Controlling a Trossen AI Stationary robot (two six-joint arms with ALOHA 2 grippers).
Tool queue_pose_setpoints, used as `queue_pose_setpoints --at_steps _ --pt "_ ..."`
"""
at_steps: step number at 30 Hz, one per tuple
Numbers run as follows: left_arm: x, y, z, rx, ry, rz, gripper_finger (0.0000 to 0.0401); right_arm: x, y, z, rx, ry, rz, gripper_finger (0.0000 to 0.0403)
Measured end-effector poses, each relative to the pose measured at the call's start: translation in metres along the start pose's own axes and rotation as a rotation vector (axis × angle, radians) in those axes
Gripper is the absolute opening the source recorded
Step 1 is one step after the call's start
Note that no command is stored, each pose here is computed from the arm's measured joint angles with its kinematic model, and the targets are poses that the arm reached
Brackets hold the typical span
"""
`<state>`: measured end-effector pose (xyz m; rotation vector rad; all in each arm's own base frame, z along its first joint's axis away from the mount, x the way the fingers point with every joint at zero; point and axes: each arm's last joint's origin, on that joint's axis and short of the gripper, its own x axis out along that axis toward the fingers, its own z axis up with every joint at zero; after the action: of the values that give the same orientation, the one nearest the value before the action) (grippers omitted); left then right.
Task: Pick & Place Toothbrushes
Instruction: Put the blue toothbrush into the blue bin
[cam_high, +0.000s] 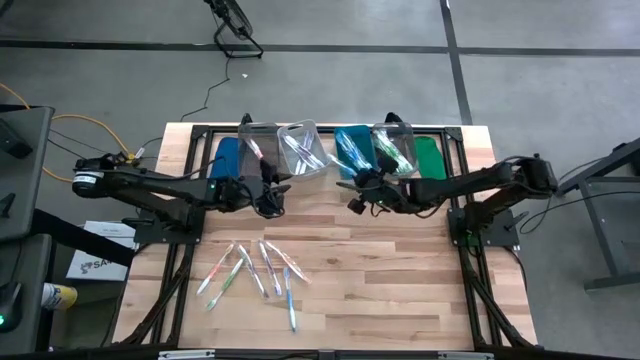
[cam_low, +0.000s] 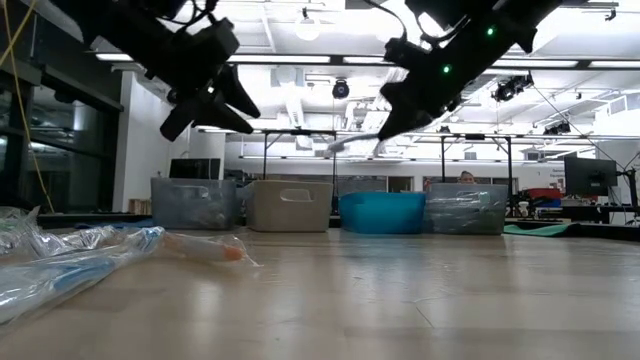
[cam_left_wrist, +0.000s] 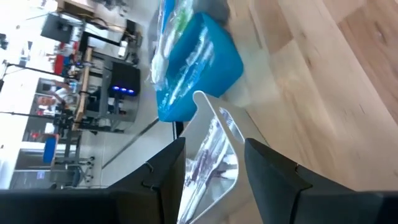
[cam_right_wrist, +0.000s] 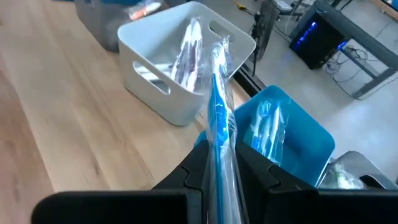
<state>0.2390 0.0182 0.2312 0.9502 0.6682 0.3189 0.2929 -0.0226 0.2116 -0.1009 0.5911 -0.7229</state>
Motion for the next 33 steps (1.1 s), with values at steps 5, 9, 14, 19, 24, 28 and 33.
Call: queue_pose_setpoints --at_steps 5,9,14,19,24,28,33 --pt "-0.002 -0.010 -0.012 -0.046 -0.036 0.047 0.0158 -0.003 -0.016 0.009 0.051 -0.018 0.026 0.0040" --pt "0.004 -0.015 -0.027 -0.096 -0.074 0.067 0.0158 0.000 -0.030 0.013 0.090 -0.023 0.039 0.0040" --pt "0.010 -0.017 -0.044 -0.159 -0.130 0.049 0.0158 0.010 -0.046 0.013 0.118 0.001 0.054 0.0040" --pt "0.012 -0.015 -0.049 -0.182 -0.188 0.002 0.0158 0.023 -0.069 0.012 0.163 0.026 0.059 0.0040" --pt "0.013 -0.013 -0.048 -0.187 -0.239 -0.013 0.0158 0.039 -0.094 0.009 0.275 0.049 0.095 0.0040" --pt "0.013 -0.012 -0.048 -0.187 -0.247 -0.005 0.0158 0.052 -0.101 0.004 0.402 0.069 0.078 0.0040" --pt "0.013 -0.012 -0.048 -0.185 -0.248 -0.004 0.0158 0.066 -0.096 -0.002 0.458 0.083 0.082 0.0040"
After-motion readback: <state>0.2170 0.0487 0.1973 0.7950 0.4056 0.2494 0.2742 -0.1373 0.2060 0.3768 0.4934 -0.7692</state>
